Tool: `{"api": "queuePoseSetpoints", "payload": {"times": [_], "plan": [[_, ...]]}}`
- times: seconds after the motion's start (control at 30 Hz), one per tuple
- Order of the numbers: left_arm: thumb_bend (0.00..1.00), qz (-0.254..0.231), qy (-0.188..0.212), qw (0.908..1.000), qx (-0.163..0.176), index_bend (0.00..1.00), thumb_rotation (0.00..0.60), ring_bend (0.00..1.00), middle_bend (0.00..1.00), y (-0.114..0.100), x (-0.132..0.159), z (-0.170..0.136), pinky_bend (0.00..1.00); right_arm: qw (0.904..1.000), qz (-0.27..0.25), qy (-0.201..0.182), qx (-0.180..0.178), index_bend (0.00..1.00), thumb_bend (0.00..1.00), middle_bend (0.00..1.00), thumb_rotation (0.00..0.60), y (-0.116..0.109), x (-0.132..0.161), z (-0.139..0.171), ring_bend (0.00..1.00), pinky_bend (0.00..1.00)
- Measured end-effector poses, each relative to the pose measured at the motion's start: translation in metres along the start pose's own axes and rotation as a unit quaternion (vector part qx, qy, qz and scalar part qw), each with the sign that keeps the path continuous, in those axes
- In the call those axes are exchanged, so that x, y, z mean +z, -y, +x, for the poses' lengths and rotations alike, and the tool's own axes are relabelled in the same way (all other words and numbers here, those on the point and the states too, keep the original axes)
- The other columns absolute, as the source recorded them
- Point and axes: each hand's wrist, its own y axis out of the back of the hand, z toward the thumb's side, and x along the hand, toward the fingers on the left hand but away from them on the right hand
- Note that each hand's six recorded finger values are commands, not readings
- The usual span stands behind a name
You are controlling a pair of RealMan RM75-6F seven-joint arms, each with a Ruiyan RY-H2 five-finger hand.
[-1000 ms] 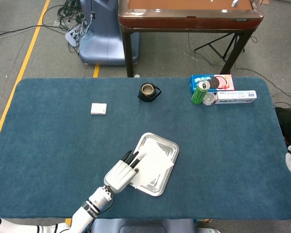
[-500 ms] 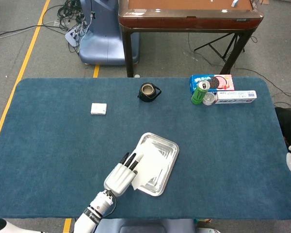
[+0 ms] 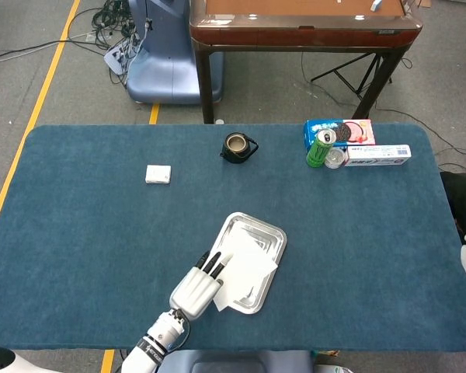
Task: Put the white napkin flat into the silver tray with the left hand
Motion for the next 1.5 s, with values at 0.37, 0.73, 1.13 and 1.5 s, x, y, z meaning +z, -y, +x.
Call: {"api": "queuePoseSetpoints", "payload": {"times": [0.37,0.73,1.13,1.5], "plan": [[0.44,-0.007,-0.008,0.9999,0.0,0.37,0.6,0.0,0.02,0.004,-0.002,0.006,0.1,1.0,-0.005,0.002,-0.005,0.51,0.41,0.57,0.6,-0.003,-0.002,0.0,0.43,0.46],[0.36,-0.002,-0.005,1.0,-0.007,0.25,0.6,0.0,0.02,0.008,-0.001,0.004,0.11,0.9999,-0.011,0.002,-0.01,0.51,0.41,0.57,0.6,-0.006,-0.003,0.001,0.43,0.46],[0.36,0.018,-0.02,0.9994,-0.021,0.19,0.6,0.69,0.69,0.003,-0.018,0.001,0.9,0.9999,-0.009,0.001,-0.006,0.51,0.41,0.57,0.6,-0.004,-0.002,0.0,0.43,0.46],[0.48,0.048,0.008,0.9974,-0.053,0.14,0.6,0.94,1.0,0.002,-0.018,0.007,1.0,0.9999,-0.009,0.002,-0.005,0.51,0.41,0.57,0.6,-0.004,-0.003,0.0,0.43,0.46]]}}
